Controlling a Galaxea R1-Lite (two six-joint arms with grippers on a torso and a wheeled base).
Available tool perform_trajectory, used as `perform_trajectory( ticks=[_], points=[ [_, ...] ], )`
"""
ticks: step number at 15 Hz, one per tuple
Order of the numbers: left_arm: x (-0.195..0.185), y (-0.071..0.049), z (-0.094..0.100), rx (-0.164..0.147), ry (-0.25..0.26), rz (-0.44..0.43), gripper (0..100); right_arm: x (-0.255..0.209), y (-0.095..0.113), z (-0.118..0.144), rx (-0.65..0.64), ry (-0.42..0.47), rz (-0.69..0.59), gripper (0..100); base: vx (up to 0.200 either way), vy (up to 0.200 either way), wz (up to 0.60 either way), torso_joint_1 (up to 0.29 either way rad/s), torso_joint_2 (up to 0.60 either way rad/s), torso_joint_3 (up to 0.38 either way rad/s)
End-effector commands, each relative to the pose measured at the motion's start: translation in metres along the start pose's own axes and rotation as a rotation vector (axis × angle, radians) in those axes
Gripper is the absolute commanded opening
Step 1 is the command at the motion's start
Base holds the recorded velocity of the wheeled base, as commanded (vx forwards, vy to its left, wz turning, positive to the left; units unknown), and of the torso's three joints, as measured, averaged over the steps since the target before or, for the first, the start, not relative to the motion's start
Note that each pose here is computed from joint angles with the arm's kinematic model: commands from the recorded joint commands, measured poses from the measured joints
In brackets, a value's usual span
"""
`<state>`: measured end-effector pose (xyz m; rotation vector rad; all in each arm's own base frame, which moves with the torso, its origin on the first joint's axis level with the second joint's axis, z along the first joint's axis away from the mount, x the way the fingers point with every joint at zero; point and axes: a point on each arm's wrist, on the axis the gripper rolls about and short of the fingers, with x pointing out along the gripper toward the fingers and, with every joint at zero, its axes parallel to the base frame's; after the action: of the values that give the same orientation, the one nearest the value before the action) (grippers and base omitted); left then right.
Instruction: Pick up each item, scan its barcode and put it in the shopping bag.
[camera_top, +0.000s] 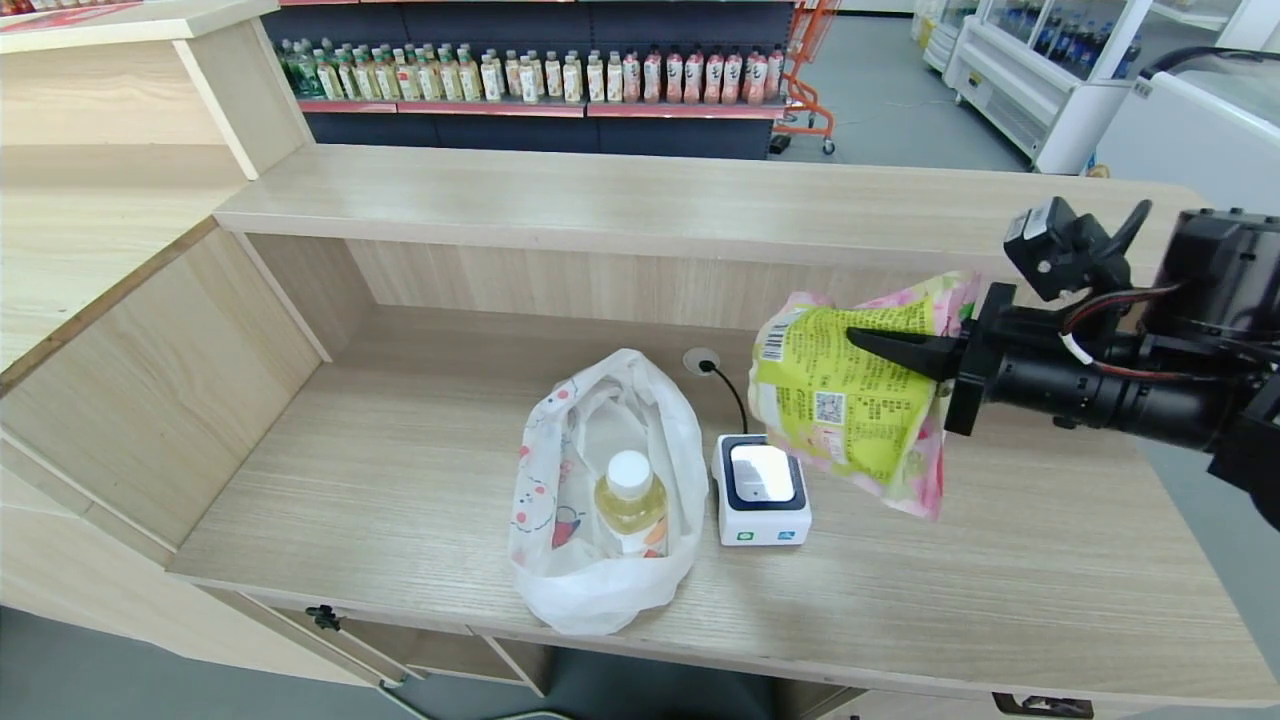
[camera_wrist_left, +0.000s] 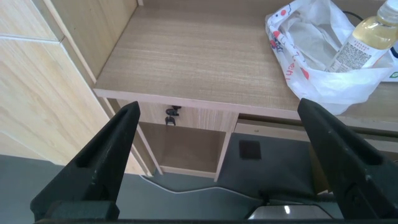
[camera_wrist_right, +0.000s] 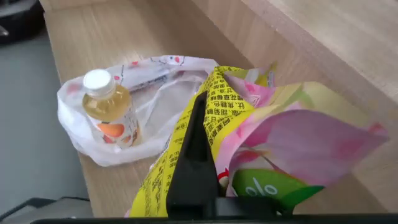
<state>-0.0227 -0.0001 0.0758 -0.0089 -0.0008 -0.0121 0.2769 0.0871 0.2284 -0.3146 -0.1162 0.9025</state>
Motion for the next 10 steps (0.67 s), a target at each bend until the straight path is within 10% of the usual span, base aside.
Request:
perform_trajectory(
  ticks=[1, 10],
  points=[
    [0.0, 0.0, 0.0, 0.0, -0.001, 0.0, 100, 0.019, -0.003, -0.014, 0.078, 0.02, 0.027, 0, 0.0, 0.0, 0.0, 0.0, 0.0, 0.0],
    [0.0, 0.0, 0.0, 0.001, -0.001, 0.0, 100, 0.06, -0.001, -0.024, 0.145, 0.012, 0.104, 0, 0.0, 0.0, 0.0, 0.0, 0.0, 0.0]
  ],
)
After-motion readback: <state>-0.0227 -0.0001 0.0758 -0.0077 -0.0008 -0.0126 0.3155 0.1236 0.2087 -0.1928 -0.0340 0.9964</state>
